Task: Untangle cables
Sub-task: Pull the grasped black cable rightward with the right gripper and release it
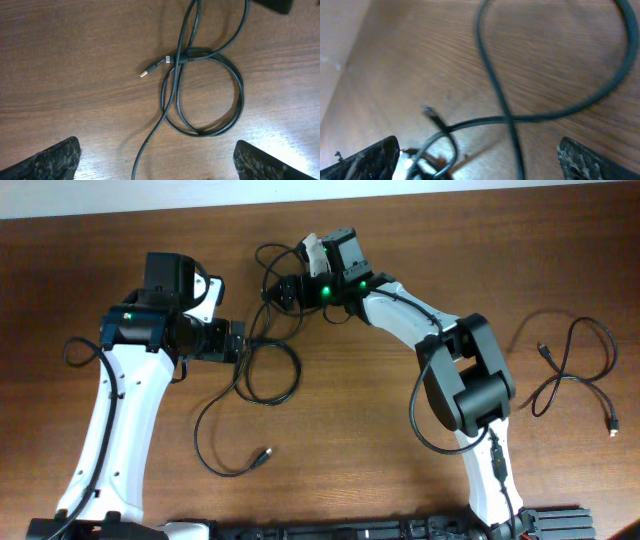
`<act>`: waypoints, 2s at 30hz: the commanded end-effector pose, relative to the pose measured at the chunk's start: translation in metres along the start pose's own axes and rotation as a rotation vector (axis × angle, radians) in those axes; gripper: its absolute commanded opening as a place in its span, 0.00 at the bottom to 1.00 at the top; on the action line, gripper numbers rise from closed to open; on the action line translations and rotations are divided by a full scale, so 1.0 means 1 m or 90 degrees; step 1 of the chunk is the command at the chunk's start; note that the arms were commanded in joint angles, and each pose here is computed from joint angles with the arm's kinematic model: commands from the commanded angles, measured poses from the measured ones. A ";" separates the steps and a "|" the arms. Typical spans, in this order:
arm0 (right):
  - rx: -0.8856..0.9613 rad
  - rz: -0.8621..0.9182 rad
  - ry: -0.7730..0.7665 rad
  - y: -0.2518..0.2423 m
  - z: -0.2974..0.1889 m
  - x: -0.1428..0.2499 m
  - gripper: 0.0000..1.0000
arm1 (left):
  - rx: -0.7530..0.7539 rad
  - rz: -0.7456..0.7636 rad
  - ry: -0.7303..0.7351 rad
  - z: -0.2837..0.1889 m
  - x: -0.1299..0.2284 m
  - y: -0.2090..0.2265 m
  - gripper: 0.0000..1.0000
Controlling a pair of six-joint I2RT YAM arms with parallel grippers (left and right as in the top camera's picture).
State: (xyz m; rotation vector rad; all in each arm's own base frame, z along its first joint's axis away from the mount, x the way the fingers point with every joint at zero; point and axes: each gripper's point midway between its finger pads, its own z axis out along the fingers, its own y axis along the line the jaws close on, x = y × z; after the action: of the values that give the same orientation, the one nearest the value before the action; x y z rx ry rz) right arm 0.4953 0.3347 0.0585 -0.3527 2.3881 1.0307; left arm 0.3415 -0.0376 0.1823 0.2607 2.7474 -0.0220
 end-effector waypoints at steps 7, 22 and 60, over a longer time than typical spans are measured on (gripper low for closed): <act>0.038 0.083 -0.021 -0.023 0.023 0.007 0.31 | 0.005 -0.018 -0.030 -0.002 -0.012 0.000 0.98; -0.161 0.070 -0.025 0.003 -0.061 -0.045 0.04 | 0.016 -0.096 -0.023 -0.002 -0.010 -0.003 0.98; 0.308 0.039 -0.477 0.028 -0.596 -0.124 0.04 | 0.016 -0.096 -0.027 -0.002 -0.012 -0.003 0.98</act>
State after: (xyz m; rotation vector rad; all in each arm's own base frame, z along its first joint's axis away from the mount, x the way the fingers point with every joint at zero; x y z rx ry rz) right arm 0.3958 -0.0580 0.4563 0.2468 1.9466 0.5421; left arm 0.3484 -0.0415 0.1854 0.0764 2.7285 -0.0864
